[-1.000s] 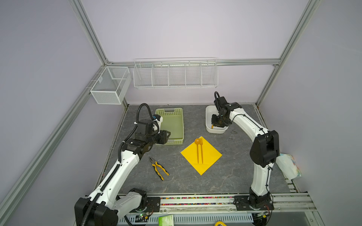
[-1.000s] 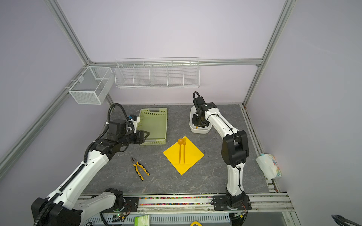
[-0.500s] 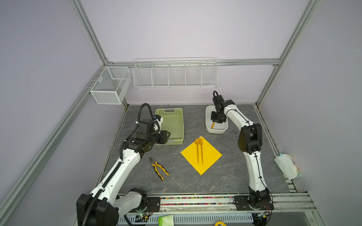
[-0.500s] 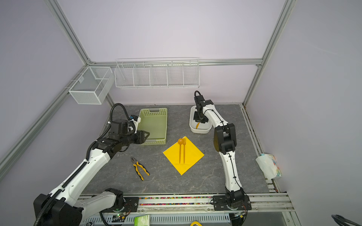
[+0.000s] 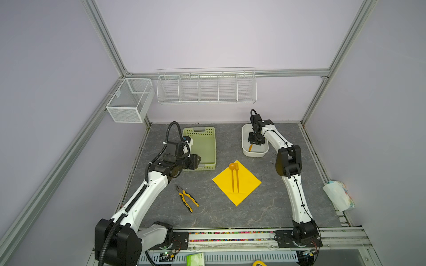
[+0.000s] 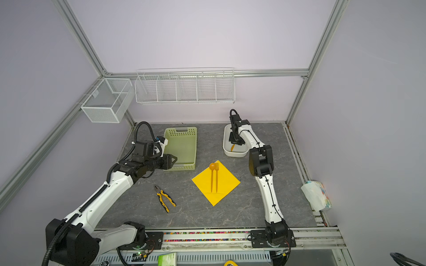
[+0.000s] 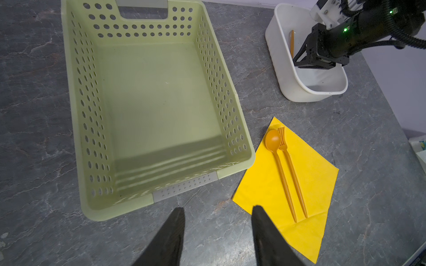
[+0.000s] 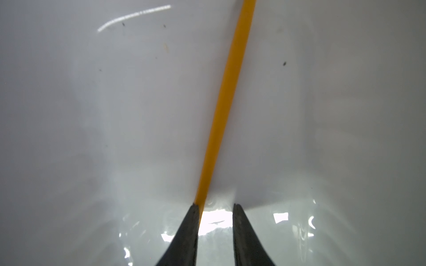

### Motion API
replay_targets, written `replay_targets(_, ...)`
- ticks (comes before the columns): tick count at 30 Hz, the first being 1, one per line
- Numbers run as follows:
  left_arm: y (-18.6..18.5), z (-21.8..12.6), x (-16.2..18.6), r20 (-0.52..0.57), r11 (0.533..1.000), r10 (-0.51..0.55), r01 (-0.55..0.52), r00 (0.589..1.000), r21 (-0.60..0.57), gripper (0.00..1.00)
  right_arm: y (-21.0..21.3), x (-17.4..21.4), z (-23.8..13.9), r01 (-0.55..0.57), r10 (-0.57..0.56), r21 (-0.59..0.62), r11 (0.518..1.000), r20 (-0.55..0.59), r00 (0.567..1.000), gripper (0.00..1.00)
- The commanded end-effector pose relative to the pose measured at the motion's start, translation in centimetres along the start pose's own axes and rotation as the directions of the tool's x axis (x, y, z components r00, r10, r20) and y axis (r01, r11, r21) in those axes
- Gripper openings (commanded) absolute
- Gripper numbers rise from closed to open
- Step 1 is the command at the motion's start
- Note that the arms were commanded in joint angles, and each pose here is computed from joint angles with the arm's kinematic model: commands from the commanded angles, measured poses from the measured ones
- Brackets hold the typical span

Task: Place the utensils on the paper napkin and roll it up
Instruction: 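Release the fork and move the right gripper over the white tray, then lower the right gripper into the tray and align with the yellow knife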

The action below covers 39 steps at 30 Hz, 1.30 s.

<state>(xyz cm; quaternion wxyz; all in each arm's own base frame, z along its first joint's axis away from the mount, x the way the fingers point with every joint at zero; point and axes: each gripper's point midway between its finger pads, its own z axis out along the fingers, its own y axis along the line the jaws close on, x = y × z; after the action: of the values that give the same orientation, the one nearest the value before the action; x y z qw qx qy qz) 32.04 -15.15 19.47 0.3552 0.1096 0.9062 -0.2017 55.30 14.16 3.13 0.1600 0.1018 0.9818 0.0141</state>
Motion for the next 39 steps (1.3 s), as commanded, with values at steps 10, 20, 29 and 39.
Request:
replay_targets(10, 0.3, 0.5, 0.3, -0.019, 1.0, -0.005, 0.005, 1.0, -0.006, 0.48, -0.7, 1.9, 2.7, 0.036, -0.033, 0.041, 0.999, -0.068, 0.997, 0.2)
replay_targets(20, 0.3, 0.5, 0.3, -0.019, 1.0, -0.004, 0.004, 1.0, -0.004, 0.48, 0.2, 1.7, 2.2, 0.053, -0.052, 0.024, 0.998, -0.051, 0.997, 0.15)
replay_targets(29, 0.2, 0.5, 0.2, -0.019, 1.0, -0.004, 0.004, 1.0, 0.001, 0.48, 0.6, 1.0, 0.5, 0.071, -0.07, 0.031, 0.997, -0.016, 0.997, 0.07)
replay_targets(39, 0.1, 0.5, 0.0, -0.013, 1.0, -0.002, 0.002, 1.0, 0.006, 0.48, 1.9, -1.3, -3.8, 0.061, -0.062, 0.011, 0.998, 0.102, 0.993, 0.25)
